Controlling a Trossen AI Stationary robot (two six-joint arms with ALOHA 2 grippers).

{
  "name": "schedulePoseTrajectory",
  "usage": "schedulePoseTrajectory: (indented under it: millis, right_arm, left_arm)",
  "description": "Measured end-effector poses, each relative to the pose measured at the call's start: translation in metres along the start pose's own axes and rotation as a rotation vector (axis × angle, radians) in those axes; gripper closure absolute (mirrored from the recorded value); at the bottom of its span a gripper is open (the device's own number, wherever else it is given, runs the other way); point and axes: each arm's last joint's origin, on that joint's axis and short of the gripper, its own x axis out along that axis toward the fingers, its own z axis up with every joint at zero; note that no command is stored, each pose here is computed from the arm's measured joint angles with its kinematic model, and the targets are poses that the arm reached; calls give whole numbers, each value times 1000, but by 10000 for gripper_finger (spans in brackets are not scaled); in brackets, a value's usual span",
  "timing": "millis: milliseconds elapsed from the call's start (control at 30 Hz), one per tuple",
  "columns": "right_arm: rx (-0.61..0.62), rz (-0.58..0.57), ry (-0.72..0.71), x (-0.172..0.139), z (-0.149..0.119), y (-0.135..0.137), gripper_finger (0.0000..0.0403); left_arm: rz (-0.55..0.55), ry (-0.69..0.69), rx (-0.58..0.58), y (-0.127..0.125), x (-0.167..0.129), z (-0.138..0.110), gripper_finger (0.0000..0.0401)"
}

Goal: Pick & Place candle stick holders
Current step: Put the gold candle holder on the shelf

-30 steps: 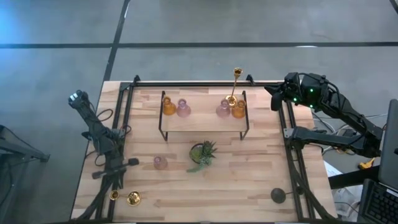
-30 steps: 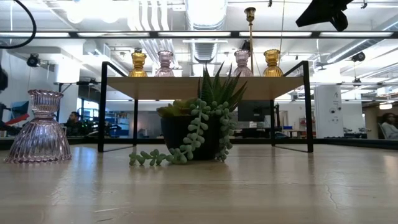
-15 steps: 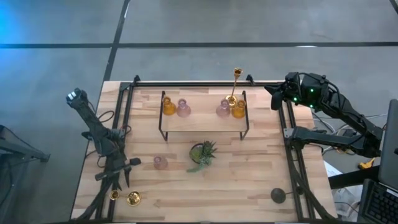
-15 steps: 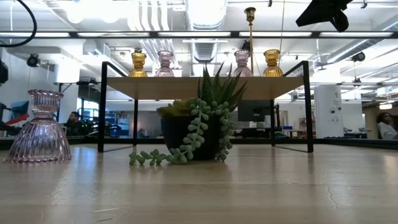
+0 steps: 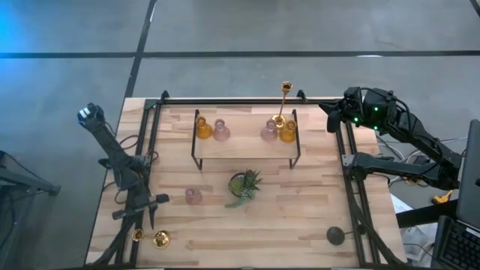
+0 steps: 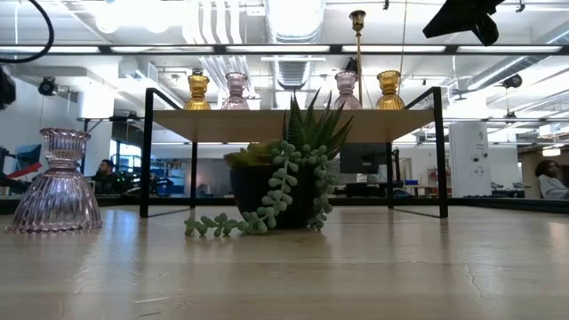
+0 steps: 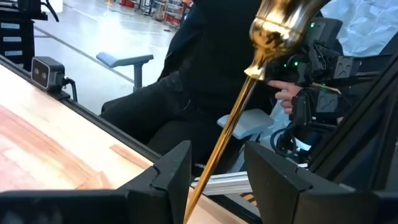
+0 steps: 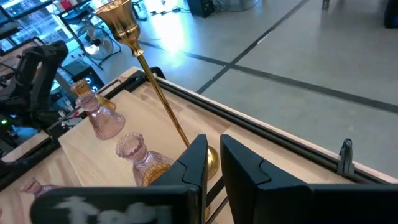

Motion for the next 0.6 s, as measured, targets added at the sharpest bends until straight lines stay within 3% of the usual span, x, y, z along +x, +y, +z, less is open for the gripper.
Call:
schedulePoseTrajectory:
  millis: [600]
  right_arm:
    - [7, 0, 0, 0, 0, 0, 365]
  left_arm:
    - [-25, 23, 5, -1, 13, -1, 247]
